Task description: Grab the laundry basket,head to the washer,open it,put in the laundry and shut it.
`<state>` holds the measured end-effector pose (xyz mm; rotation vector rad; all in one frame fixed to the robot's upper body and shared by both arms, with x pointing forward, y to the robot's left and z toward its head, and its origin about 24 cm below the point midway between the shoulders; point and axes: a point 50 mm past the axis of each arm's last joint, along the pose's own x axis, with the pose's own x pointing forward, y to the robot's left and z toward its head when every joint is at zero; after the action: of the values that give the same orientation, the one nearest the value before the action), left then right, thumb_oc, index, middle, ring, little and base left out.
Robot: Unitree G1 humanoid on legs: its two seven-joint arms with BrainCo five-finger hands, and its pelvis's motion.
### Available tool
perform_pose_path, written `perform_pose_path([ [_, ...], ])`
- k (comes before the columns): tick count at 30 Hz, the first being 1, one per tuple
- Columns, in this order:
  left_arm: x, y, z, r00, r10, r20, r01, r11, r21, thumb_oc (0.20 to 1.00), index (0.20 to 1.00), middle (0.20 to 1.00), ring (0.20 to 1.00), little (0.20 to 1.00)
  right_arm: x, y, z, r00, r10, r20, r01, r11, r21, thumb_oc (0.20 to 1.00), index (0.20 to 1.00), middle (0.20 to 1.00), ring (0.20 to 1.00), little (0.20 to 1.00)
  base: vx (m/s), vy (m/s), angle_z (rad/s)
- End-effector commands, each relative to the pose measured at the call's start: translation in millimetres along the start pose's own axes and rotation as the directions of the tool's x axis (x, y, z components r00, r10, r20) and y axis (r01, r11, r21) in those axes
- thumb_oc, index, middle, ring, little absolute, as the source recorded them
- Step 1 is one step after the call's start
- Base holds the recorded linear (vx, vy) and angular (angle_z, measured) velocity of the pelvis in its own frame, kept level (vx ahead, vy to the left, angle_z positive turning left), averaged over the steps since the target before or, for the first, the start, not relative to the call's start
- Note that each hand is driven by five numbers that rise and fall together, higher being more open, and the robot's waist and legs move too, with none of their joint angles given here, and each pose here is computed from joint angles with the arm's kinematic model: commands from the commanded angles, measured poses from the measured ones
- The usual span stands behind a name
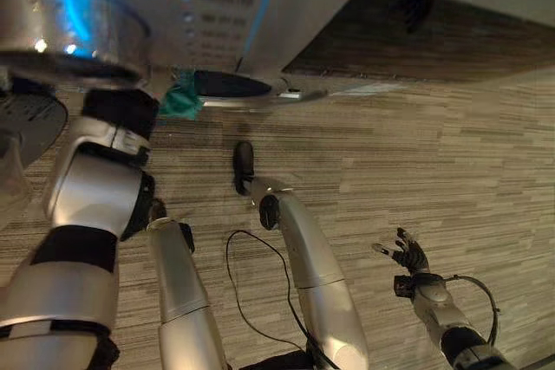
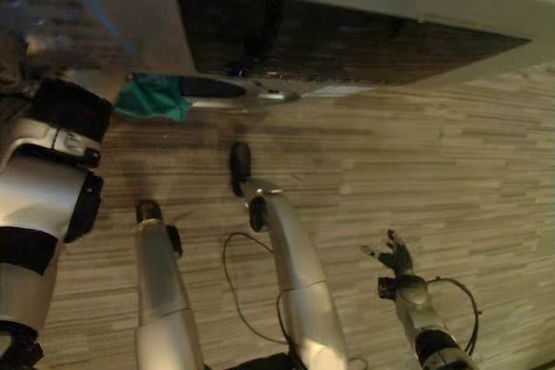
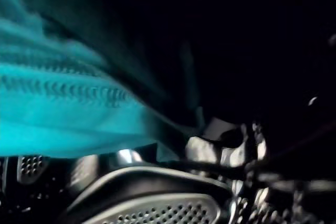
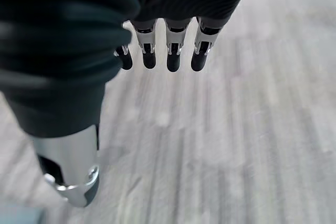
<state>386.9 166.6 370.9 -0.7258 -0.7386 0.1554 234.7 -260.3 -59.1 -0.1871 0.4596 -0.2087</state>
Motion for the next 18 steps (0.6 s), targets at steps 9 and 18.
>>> perform_pose_path([
  [9, -39, 209, -25, 0.770, 0.598, -0.223, -0.477, 0.771, 0.423, 0.200, 0.200, 0.200, 0.200, 0.200, -16, 10, -20, 0.998, 0.057, -0.024, -0.058, 0.996, -0.072, 1.000, 1.000, 1.000, 1.000, 1.000, 0.00, 0.018, -0.07],
  [18, 43, 99, 67, 0.976, 0.211, -0.062, -0.168, 0.898, 0.407, 0.200, 0.200, 0.200, 0.200, 0.200, -26, -28, -26, 0.998, 0.031, -0.058, -0.032, 0.999, -0.019, 1.000, 1.000, 1.000, 1.000, 1.000, 0.00, -0.013, -0.10],
])
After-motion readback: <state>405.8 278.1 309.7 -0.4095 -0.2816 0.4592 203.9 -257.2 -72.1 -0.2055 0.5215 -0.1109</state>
